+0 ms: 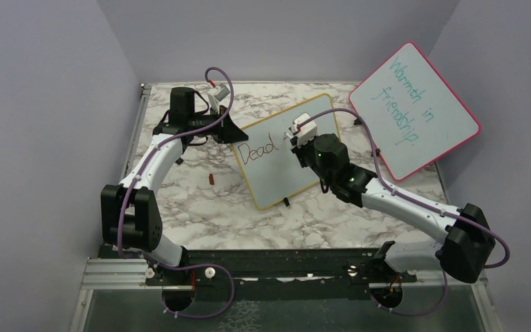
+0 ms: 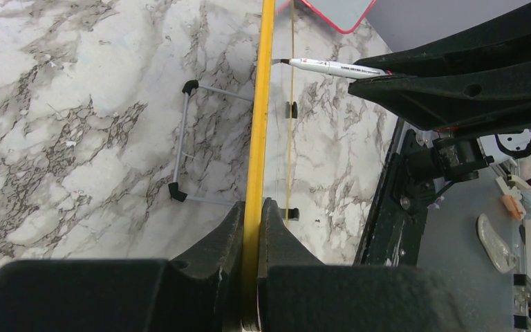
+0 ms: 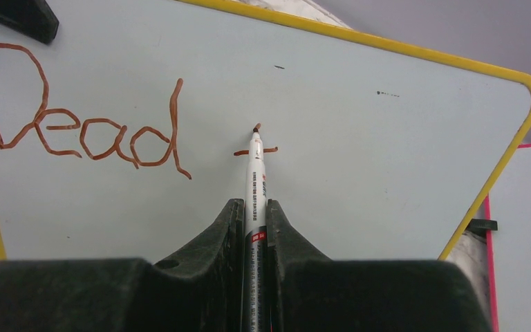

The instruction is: Write a sentence on the whiteboard

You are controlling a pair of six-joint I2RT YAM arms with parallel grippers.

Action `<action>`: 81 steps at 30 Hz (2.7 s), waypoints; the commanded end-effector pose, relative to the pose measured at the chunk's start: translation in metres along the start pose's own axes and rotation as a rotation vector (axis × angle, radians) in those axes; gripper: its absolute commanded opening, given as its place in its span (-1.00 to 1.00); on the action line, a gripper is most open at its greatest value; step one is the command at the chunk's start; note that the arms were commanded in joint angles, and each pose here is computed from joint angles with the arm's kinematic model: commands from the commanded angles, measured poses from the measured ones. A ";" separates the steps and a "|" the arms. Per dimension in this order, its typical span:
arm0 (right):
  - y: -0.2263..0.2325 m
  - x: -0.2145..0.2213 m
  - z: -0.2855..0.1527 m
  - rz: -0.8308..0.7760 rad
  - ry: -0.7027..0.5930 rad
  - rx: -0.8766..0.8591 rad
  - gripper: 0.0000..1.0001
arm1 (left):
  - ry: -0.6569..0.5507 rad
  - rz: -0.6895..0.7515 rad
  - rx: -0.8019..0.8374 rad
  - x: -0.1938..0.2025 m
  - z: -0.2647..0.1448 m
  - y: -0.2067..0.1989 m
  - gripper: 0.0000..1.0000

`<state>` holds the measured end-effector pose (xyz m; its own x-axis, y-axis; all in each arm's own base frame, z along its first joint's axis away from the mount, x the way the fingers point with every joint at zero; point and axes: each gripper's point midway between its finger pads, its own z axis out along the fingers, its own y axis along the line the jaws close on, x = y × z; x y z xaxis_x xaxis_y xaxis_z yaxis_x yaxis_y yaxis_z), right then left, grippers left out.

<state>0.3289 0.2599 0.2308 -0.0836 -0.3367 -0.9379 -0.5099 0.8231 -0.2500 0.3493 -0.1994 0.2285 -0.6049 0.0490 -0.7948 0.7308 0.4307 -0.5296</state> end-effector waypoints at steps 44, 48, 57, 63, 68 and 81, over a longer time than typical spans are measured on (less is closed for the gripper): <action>-0.024 0.008 -0.018 0.021 0.007 0.107 -0.99 | 0.070 -0.001 -0.203 0.029 -0.002 0.053 -1.00; -0.031 0.005 -0.018 0.024 -0.006 0.123 -0.99 | 0.070 -0.001 -0.202 0.029 -0.002 0.052 -1.00; -0.034 0.004 -0.009 0.023 -0.012 0.129 -0.99 | 0.071 -0.002 -0.201 0.029 -0.001 0.053 -1.00; -0.033 0.007 -0.003 0.018 0.000 0.118 -0.99 | 0.070 -0.001 -0.199 0.028 -0.002 0.052 -1.00; -0.031 0.009 -0.001 0.013 0.003 0.112 -0.99 | 0.071 -0.004 -0.196 0.029 -0.001 0.053 -1.00; -0.023 -0.002 -0.001 0.014 -0.040 0.056 -0.99 | 0.071 -0.002 -0.193 0.029 -0.001 0.052 -1.00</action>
<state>0.3356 0.2301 0.2207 -0.1092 -0.3462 -0.9318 -0.4357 0.8592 -0.2682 0.3495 -0.1988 0.2284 -0.6060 0.0479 -0.7940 0.7302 0.4293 -0.5314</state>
